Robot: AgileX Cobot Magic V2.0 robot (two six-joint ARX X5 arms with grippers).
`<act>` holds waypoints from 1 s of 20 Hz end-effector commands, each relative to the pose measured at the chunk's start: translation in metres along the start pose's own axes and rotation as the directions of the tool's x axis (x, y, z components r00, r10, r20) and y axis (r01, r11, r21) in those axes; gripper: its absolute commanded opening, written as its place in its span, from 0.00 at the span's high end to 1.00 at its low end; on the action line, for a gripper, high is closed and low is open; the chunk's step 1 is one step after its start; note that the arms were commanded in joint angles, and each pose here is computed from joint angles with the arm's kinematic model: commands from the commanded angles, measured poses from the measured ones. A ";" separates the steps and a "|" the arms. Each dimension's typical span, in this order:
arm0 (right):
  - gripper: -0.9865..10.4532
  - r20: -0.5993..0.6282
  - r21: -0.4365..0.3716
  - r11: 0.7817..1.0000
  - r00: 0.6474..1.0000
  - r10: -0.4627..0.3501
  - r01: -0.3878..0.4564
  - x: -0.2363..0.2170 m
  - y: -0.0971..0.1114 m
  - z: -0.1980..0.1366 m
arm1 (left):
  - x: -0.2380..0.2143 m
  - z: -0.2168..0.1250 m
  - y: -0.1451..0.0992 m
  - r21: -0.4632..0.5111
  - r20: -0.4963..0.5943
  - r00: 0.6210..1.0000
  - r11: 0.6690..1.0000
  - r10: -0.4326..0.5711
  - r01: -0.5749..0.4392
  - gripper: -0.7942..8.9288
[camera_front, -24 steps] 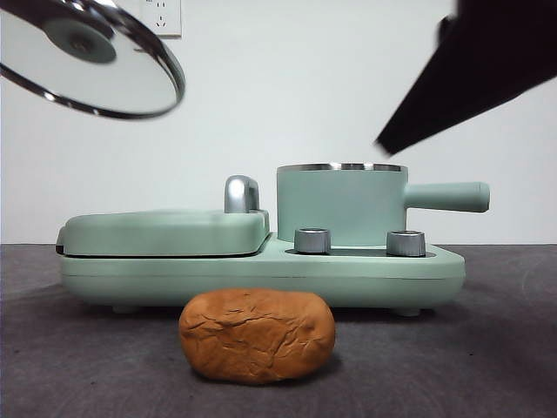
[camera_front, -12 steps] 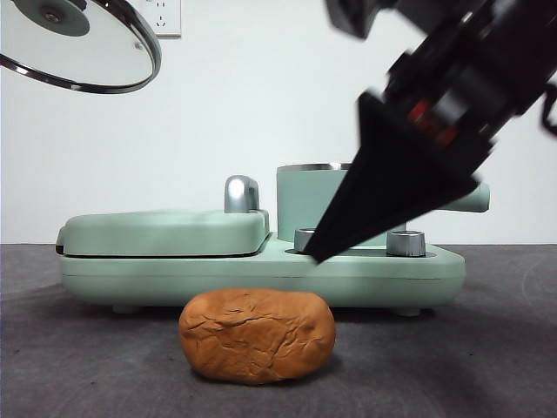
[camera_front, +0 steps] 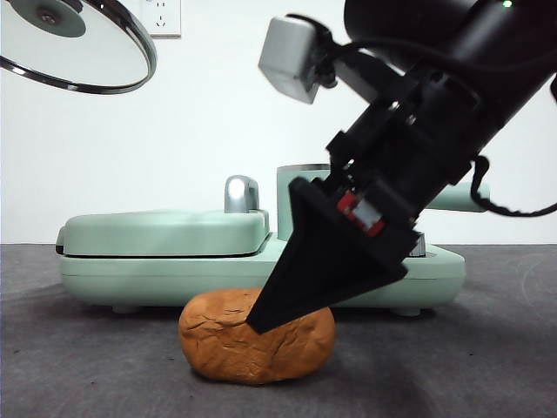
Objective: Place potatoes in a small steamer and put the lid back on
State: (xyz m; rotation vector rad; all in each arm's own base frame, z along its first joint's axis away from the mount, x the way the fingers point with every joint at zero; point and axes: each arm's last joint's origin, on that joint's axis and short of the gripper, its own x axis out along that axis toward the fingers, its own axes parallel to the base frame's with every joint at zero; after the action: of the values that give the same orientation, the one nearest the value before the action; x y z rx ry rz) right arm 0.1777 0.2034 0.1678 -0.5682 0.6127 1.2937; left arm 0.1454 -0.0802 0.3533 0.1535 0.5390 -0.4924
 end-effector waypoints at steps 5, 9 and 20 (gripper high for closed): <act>0.59 -0.019 0.023 1.000 1.000 0.009 -0.008 0.013 -0.001 0.000 | -0.004 0.007 -0.001 0.002 0.047 0.999 1.000 0.000 0.000 0.91; 0.63 -0.031 0.028 0.999 0.999 -0.018 0.019 0.013 -0.001 0.000 | -0.004 0.007 -0.001 0.002 0.047 0.999 1.000 0.000 0.000 0.91; 0.76 -0.039 0.264 0.964 0.999 -0.014 0.024 -0.006 0.003 0.003 | -0.004 0.008 0.000 0.002 0.059 0.998 1.000 0.000 0.000 0.91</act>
State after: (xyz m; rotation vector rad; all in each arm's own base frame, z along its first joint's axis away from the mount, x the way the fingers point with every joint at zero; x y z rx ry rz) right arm 0.1735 0.1983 0.1706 -0.4131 0.7926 1.1688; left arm 0.1458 -0.0804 0.3539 0.1511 0.5313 -0.4926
